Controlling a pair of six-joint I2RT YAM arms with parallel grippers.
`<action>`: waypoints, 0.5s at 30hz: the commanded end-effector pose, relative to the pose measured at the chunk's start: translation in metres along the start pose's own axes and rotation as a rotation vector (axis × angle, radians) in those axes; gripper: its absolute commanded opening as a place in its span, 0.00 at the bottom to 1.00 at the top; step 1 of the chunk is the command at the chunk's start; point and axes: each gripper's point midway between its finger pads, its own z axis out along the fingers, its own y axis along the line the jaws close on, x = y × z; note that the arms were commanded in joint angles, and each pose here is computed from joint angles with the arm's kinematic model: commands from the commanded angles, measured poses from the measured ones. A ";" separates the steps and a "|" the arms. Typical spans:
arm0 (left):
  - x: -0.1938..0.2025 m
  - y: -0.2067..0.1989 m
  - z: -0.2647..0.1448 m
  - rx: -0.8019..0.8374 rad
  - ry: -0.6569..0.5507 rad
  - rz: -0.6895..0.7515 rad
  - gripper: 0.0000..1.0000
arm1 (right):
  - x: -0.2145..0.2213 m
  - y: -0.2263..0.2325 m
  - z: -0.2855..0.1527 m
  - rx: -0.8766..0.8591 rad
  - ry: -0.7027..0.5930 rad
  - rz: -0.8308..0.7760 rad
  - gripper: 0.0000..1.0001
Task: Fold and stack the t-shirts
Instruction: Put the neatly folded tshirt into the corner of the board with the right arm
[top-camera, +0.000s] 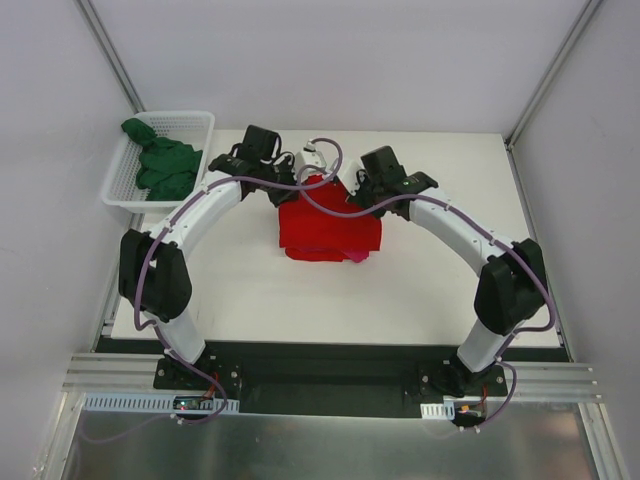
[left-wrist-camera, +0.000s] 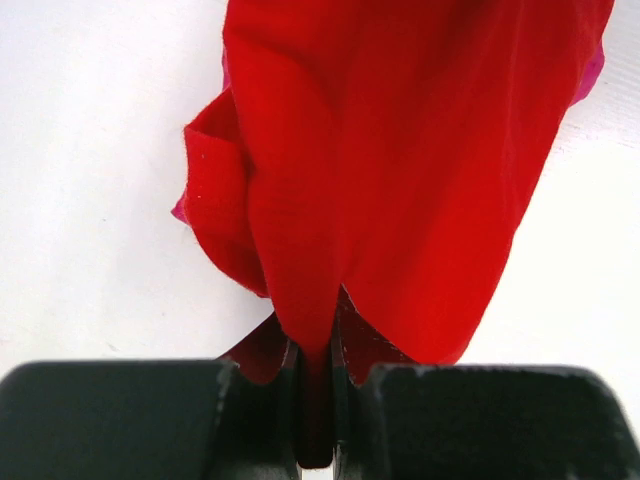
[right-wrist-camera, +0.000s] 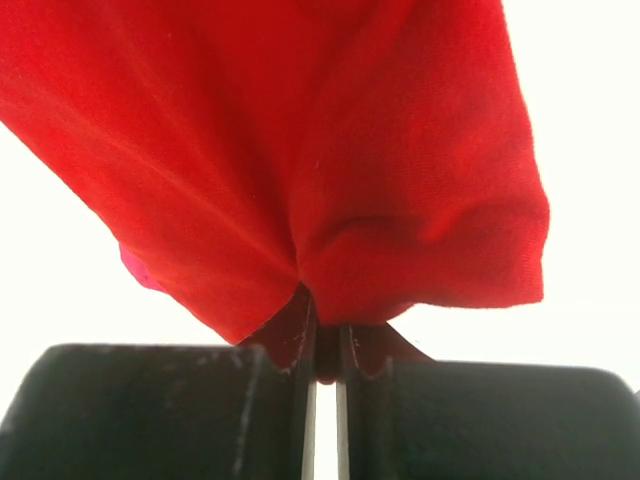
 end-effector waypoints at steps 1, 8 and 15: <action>-0.005 -0.006 -0.009 -0.001 -0.020 0.032 0.00 | -0.011 -0.009 -0.006 0.014 -0.027 0.023 0.01; 0.004 -0.003 0.000 0.003 0.006 0.028 0.00 | -0.009 0.001 0.005 -0.034 -0.019 0.021 0.01; 0.006 0.007 0.013 0.001 0.025 0.048 0.00 | -0.010 -0.004 0.014 -0.027 -0.005 0.003 0.01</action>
